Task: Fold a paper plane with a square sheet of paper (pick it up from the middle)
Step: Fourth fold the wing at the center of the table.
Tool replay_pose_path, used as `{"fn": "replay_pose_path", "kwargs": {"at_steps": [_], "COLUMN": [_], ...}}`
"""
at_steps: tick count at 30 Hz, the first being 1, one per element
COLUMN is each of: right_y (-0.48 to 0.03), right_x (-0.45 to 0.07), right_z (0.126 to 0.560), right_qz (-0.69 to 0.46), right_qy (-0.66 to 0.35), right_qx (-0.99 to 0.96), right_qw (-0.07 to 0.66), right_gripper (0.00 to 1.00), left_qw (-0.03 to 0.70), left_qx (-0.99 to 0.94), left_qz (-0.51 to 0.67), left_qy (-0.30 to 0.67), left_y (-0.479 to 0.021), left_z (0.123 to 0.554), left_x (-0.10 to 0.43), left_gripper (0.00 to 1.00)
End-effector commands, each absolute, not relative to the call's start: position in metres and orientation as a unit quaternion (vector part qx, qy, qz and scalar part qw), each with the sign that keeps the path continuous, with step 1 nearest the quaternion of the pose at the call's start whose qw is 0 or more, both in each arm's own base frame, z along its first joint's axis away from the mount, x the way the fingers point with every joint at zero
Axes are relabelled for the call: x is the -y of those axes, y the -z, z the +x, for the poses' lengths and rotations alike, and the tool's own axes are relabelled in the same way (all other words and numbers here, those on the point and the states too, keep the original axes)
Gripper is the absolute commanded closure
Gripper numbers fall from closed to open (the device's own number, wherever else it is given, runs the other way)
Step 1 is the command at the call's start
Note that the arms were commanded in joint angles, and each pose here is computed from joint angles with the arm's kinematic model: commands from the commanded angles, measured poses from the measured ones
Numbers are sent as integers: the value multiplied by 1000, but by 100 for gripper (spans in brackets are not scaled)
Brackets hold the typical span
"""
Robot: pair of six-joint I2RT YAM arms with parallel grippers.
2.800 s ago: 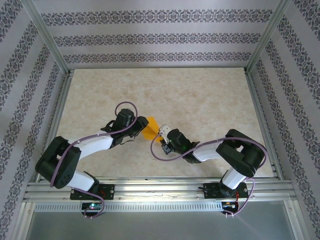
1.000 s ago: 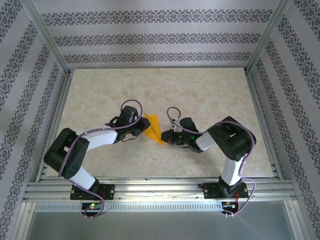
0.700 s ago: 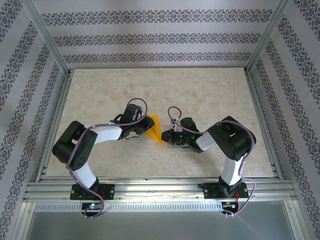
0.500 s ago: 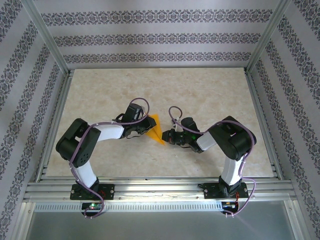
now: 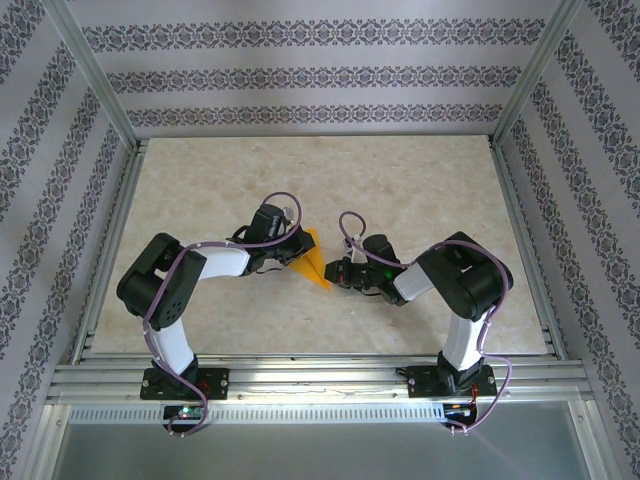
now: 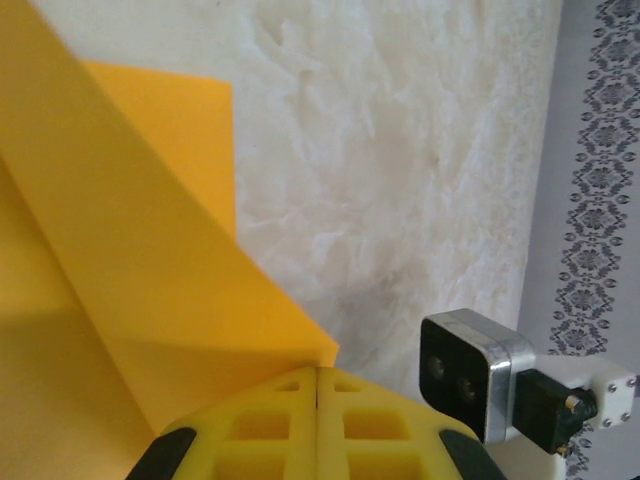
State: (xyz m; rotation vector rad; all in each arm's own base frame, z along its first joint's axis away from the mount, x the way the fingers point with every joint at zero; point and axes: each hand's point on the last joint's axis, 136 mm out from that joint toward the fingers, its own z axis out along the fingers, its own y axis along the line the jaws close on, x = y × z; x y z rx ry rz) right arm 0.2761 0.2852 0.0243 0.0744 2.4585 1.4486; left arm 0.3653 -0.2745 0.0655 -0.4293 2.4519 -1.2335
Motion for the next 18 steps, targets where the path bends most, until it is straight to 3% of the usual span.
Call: {"fn": "replay_pose_path", "kwargs": {"at_steps": [1, 18], "right_y": [-3, -3], "right_x": [-273, -272], "right_z": [272, 274], "right_qz": [52, 57], "right_qy": [-479, -475], "right_qx": [-868, -870], "right_qw": [122, 118], "right_gripper": [100, 100], "left_qw": [194, 171], "left_qx": [-855, -868], "left_qz": [-147, -162], "left_qy": [458, 436], "left_y": [-68, -47], "left_z": [373, 374], "left_x": [272, 268], "left_gripper": [99, 99]}}
